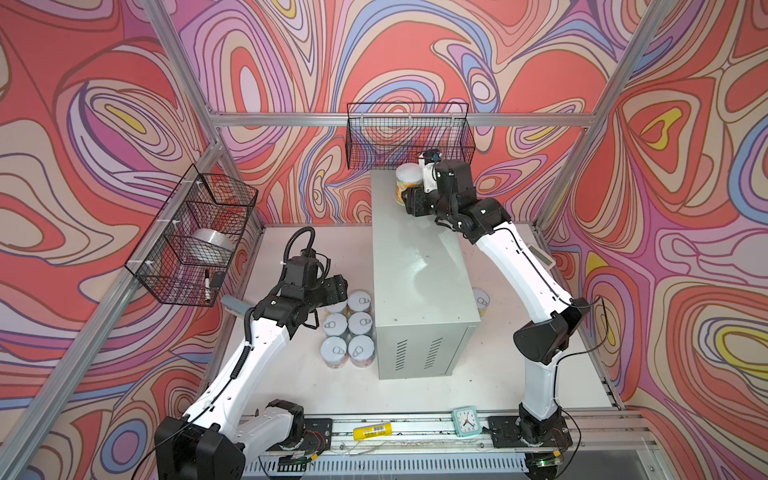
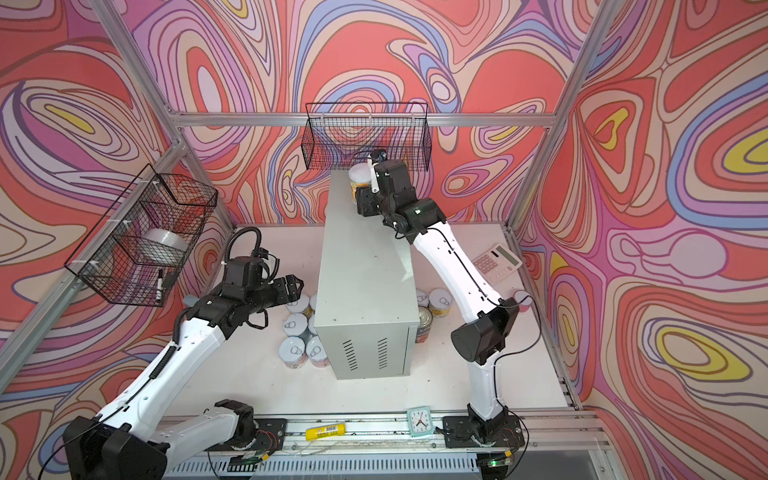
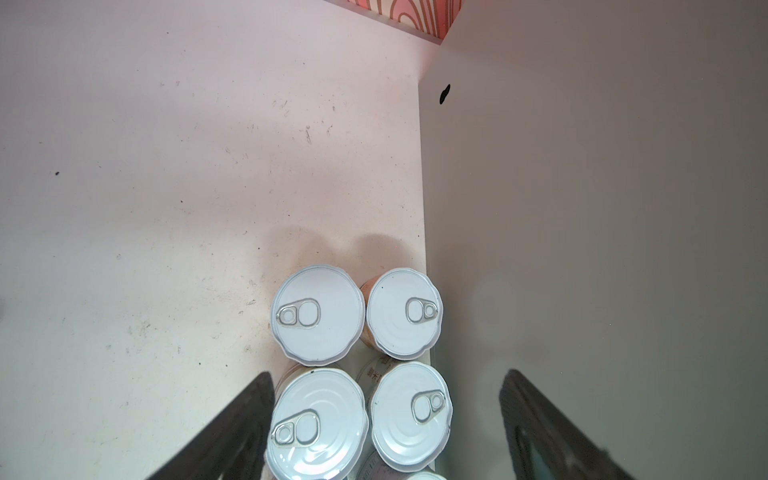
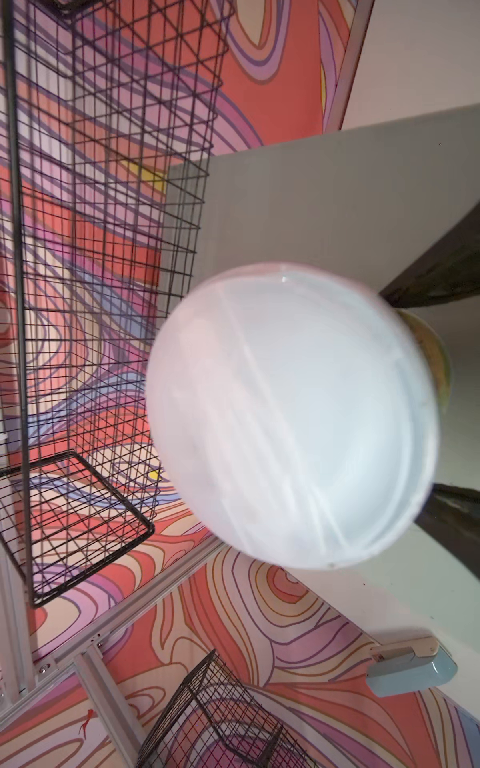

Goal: Place and organize the canned foods onto the counter
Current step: 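Move the can toward the far end of the cabinet top and lower it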

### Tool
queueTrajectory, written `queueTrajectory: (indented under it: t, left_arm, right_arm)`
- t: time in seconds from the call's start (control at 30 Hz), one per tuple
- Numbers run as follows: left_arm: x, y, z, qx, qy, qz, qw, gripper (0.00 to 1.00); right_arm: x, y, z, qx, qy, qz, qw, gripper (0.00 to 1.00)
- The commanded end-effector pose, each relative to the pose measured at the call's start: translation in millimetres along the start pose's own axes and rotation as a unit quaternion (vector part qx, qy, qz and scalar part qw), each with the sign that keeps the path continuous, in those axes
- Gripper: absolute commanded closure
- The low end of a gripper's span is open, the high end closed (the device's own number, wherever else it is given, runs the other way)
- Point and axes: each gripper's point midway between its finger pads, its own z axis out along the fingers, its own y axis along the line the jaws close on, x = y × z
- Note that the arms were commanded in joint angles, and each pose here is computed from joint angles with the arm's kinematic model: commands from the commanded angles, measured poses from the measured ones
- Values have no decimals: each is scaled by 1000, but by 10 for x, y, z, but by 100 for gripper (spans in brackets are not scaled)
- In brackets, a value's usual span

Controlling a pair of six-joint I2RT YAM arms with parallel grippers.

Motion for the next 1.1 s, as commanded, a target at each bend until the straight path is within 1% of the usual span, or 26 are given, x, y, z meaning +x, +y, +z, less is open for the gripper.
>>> queueTrajectory:
  t: [0.0, 0.23, 0.5, 1.07]
  left_arm:
    - [-101, 6, -43, -8, -17, 6, 1000, 15]
    - [-116, 3, -37, -7, -20, 7, 1000, 14]
    - [-125, 48, -56, -20, -25, 10, 999, 14]
    - [-111, 62, -80, -20, -29, 12, 999, 14]
  right_arm:
    - [-190, 43, 90, -24, -41, 6, 999, 33]
    - [-256, 24, 274, -30, -63, 22, 997, 35]
    - [-275, 13, 434, -34, -72, 35, 996, 37]
    - [-339, 55, 551, -50, -83, 54, 994, 39]
